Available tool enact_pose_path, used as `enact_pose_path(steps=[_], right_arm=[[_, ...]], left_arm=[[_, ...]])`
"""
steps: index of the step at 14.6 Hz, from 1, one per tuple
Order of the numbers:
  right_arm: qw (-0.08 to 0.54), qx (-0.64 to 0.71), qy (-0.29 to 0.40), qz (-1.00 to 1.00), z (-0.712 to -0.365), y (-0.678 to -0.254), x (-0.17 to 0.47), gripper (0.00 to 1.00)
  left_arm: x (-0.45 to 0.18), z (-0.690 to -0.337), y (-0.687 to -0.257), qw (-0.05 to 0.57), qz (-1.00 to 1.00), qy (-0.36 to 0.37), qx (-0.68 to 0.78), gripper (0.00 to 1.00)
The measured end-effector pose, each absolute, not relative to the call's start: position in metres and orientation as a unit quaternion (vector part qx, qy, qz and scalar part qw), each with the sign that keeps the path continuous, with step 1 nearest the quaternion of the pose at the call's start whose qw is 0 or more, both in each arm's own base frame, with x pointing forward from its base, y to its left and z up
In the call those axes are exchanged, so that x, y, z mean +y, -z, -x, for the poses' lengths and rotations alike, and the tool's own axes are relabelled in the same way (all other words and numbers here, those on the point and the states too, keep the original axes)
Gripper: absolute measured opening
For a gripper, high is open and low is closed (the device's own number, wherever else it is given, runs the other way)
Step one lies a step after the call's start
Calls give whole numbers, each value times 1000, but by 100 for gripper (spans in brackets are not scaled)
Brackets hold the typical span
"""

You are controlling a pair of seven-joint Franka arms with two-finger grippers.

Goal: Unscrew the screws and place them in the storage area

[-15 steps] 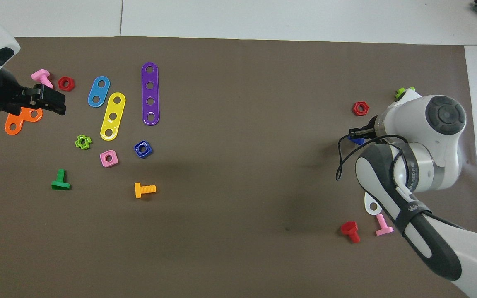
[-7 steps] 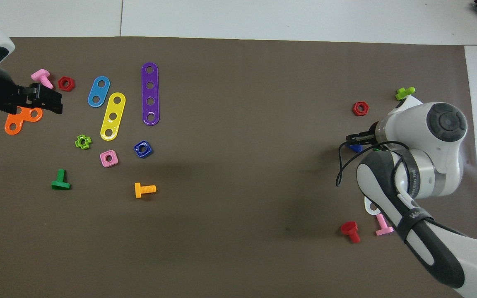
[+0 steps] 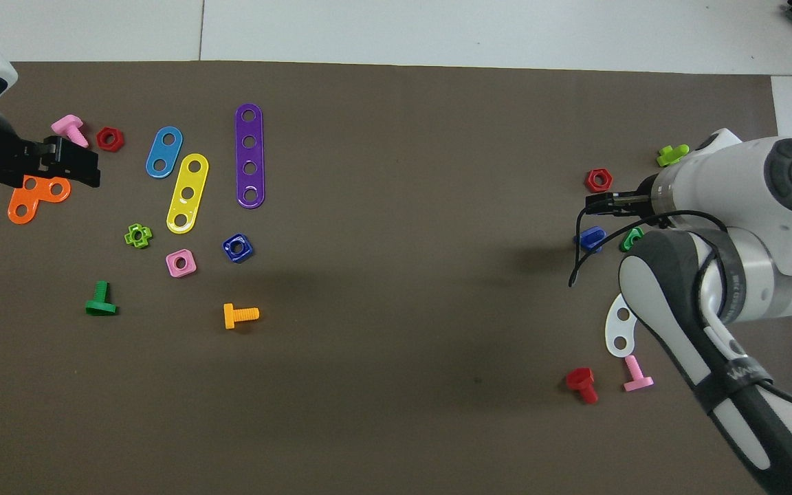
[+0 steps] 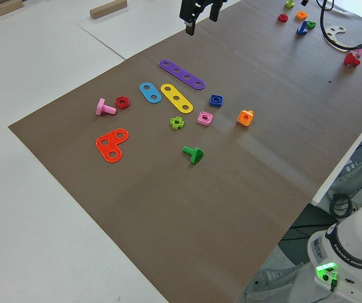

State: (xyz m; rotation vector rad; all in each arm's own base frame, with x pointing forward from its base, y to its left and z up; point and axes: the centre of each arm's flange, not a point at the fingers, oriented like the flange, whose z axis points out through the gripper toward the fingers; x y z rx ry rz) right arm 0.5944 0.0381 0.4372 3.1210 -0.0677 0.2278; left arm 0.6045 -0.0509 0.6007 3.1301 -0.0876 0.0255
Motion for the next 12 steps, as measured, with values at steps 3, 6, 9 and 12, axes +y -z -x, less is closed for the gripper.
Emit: enact_pose_path(steps=[3, 6, 9, 12], right_arm=[[4, -42, -55, -998, -572, -495, 21, 100], [4, -50, -24, -998, -550, -557, 12, 100], [6, -53, 3, -999, -537, -610, 8, 100], [6, -61, 12, -998, -535, -615, 0, 100]], left_arm=[[-52, -602, -605, 5, -999, -12, -29, 100], [-52, -599, -610, 5, -999, -16, -29, 100], [-50, -597, -609, 4, -1000, -15, -27, 100], [-41, -596, -608, 3, -1000, -15, -20, 100]])
